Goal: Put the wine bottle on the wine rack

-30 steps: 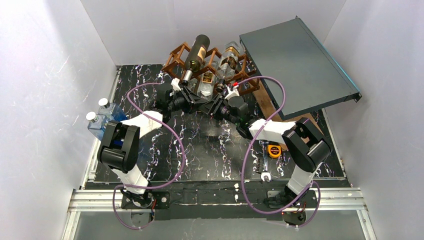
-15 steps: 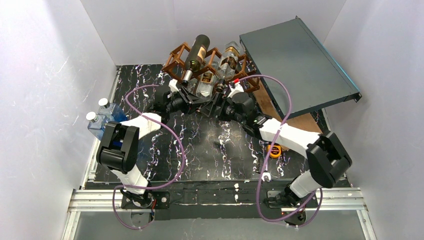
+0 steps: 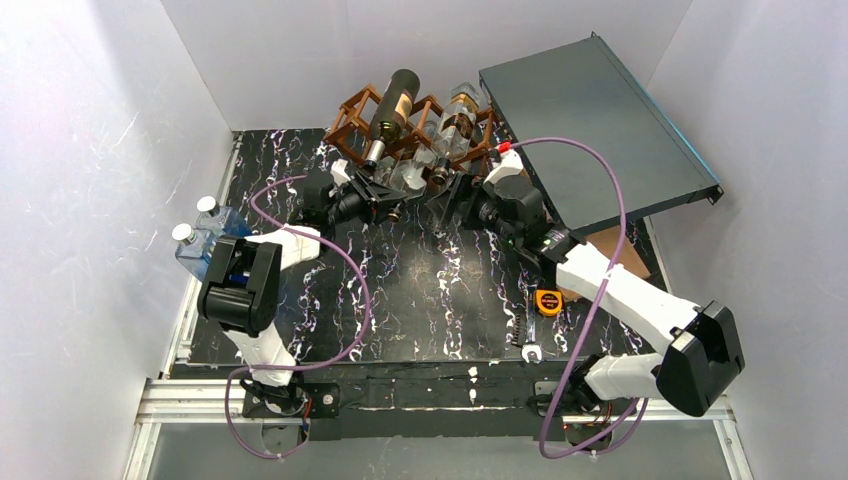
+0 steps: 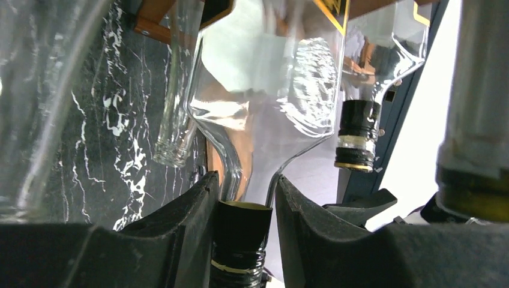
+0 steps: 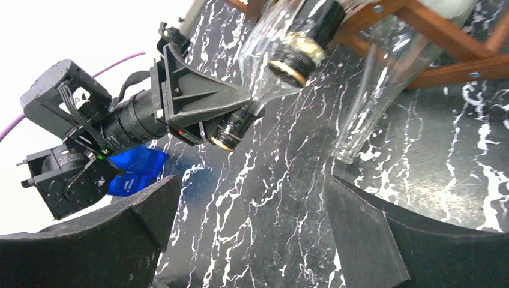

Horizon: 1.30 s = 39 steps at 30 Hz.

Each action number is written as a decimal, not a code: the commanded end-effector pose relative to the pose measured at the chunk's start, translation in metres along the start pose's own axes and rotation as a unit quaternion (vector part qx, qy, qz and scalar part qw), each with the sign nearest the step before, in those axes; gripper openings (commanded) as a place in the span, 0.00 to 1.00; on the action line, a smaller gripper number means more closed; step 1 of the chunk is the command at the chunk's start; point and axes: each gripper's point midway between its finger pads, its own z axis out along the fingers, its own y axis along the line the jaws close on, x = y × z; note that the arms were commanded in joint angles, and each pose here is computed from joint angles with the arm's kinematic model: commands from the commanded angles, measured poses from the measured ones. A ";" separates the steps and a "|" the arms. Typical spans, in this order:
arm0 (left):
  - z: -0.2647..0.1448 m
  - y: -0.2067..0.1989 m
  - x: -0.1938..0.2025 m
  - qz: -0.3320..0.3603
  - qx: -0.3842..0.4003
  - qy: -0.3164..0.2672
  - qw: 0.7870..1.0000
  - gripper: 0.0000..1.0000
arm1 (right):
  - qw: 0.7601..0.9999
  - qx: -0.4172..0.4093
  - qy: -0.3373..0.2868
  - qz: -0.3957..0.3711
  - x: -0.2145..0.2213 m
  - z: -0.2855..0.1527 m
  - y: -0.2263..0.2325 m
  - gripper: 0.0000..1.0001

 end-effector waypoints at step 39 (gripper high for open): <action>0.003 0.052 -0.029 -0.012 -0.024 -0.143 0.989 0.00 | 0.997 0.051 -0.062 -0.005 -0.047 -0.031 -0.051 0.98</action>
